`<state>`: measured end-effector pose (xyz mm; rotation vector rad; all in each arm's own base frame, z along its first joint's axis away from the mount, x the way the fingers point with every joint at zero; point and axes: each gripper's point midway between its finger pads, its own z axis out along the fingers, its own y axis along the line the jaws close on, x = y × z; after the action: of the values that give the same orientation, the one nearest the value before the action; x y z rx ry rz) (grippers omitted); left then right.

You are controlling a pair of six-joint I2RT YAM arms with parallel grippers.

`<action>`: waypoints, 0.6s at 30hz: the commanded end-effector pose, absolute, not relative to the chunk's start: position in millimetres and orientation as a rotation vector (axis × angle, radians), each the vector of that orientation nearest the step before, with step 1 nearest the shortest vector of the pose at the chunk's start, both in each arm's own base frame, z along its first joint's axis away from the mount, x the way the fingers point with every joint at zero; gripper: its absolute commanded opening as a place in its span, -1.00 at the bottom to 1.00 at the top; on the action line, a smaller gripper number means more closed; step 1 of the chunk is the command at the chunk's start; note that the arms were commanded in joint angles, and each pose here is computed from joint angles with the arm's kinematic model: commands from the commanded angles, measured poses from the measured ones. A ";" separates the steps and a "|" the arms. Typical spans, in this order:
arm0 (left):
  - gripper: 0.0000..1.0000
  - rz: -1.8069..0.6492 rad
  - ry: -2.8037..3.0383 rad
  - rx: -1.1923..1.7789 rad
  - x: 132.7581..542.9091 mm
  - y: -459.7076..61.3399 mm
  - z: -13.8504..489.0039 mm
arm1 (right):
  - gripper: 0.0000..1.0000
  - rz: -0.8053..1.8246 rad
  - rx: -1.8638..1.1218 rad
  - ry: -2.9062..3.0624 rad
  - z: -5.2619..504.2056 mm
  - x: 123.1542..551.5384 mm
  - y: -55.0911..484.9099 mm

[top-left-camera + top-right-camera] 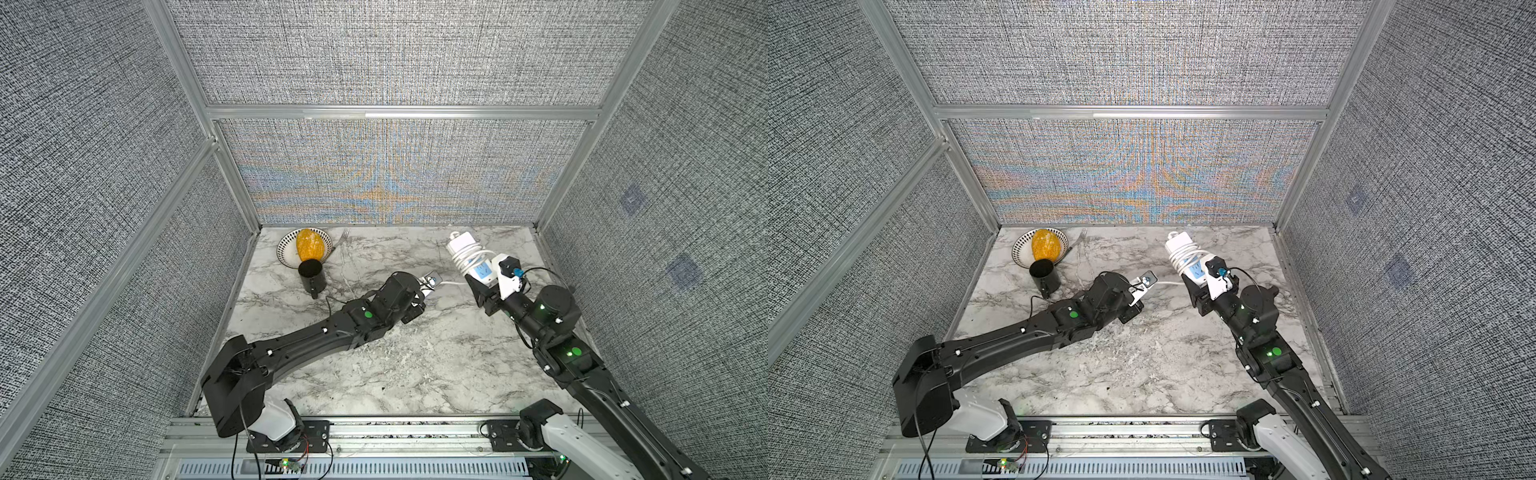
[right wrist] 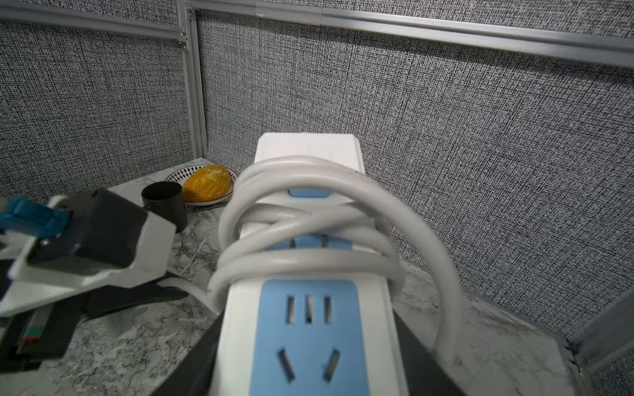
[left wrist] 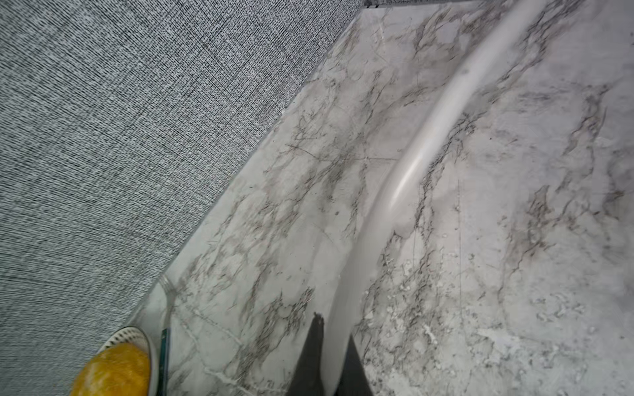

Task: Wrap the cord around the power strip
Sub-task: Wrap the power cord around the power strip.

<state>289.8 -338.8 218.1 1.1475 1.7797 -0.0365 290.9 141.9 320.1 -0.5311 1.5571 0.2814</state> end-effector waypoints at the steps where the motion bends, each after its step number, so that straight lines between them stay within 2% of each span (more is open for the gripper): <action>1: -1.00 0.123 1.729 1.237 287.5 -319.4 229.9 | -1.00 0.272 -0.499 1.598 309.3 297.9 135.9; 11: -1.00 0.293 1.572 1.360 273.4 -304.4 275.0 | -1.00 0.312 -0.516 1.704 267.0 304.8 137.2; 18: -1.00 0.419 1.425 1.431 278.6 -304.4 313.7 | -1.00 0.386 -0.666 1.777 228.1 297.2 155.8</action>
<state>276.3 -305.6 297.6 1.3942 1.5020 0.3485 301.9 146.0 232.0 -0.5952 1.7929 0.3466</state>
